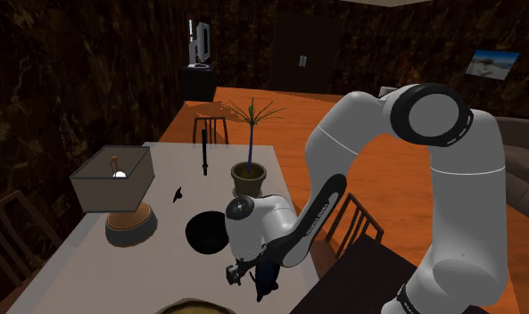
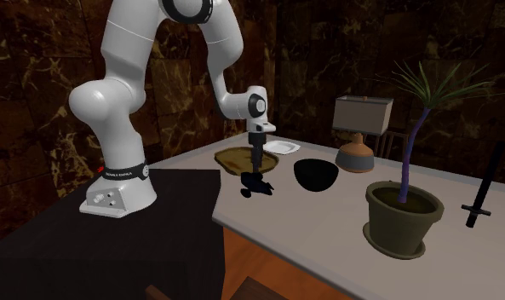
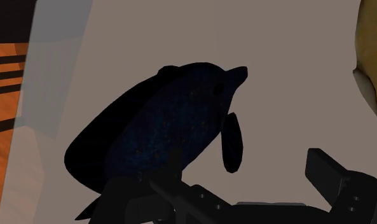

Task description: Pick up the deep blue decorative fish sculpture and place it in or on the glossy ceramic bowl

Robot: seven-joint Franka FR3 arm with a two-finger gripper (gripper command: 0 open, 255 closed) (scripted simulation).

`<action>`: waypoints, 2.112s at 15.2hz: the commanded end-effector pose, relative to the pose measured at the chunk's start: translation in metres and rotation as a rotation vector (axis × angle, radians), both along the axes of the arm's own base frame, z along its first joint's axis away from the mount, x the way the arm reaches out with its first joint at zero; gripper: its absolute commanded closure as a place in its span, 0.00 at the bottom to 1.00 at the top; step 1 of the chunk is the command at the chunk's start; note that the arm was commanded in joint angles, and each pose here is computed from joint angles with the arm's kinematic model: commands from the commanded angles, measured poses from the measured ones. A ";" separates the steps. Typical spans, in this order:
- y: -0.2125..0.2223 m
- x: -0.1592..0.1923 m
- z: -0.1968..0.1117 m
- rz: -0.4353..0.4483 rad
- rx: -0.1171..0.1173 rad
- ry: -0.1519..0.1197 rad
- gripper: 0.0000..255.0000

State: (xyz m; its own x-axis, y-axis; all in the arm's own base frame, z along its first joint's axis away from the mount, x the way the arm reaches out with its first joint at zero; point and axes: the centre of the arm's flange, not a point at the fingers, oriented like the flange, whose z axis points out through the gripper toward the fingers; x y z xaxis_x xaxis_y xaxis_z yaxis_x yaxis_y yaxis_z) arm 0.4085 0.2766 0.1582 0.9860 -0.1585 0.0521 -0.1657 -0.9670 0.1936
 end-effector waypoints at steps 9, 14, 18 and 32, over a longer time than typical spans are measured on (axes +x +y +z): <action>0.000 0.000 0.000 0.000 0.000 0.000 1.00; 0.000 0.000 0.000 0.000 0.000 0.000 1.00; 0.000 0.000 0.015 0.000 0.000 0.000 1.00; 0.000 0.000 0.089 0.000 0.000 0.000 1.00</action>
